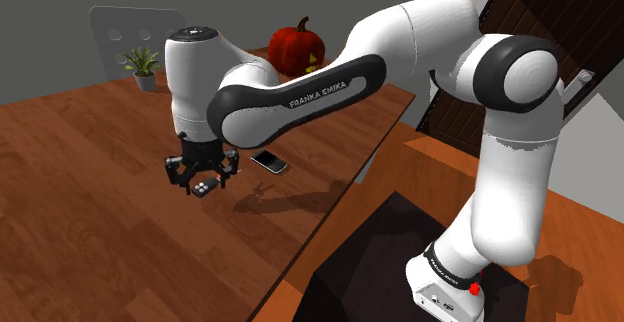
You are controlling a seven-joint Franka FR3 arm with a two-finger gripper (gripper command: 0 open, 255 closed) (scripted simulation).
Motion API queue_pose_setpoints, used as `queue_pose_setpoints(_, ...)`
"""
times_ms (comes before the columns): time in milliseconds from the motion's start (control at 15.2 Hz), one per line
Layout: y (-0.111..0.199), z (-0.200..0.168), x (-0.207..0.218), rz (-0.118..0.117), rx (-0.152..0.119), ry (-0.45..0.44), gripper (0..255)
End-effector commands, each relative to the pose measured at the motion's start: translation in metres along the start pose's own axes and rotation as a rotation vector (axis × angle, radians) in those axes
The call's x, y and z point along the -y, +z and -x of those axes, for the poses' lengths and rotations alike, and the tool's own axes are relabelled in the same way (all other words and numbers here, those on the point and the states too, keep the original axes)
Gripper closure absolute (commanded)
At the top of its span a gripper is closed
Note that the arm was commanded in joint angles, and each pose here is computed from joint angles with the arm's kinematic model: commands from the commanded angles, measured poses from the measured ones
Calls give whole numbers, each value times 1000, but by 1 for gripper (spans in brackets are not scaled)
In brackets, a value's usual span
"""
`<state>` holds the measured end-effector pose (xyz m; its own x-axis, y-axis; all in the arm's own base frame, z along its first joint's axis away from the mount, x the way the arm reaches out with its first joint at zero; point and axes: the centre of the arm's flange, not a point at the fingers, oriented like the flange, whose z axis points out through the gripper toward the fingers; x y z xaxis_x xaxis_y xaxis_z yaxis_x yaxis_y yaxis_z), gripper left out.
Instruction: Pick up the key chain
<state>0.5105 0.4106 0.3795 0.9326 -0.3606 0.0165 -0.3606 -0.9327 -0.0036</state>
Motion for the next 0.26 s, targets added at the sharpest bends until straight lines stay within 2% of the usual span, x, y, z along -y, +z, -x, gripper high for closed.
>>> queue_pose_setpoints(0, -12, 1, 1, 0, 0, 0, 255)
queue_pose_setpoints(198, -18, 1, 1, 0, 0, 0, 255)
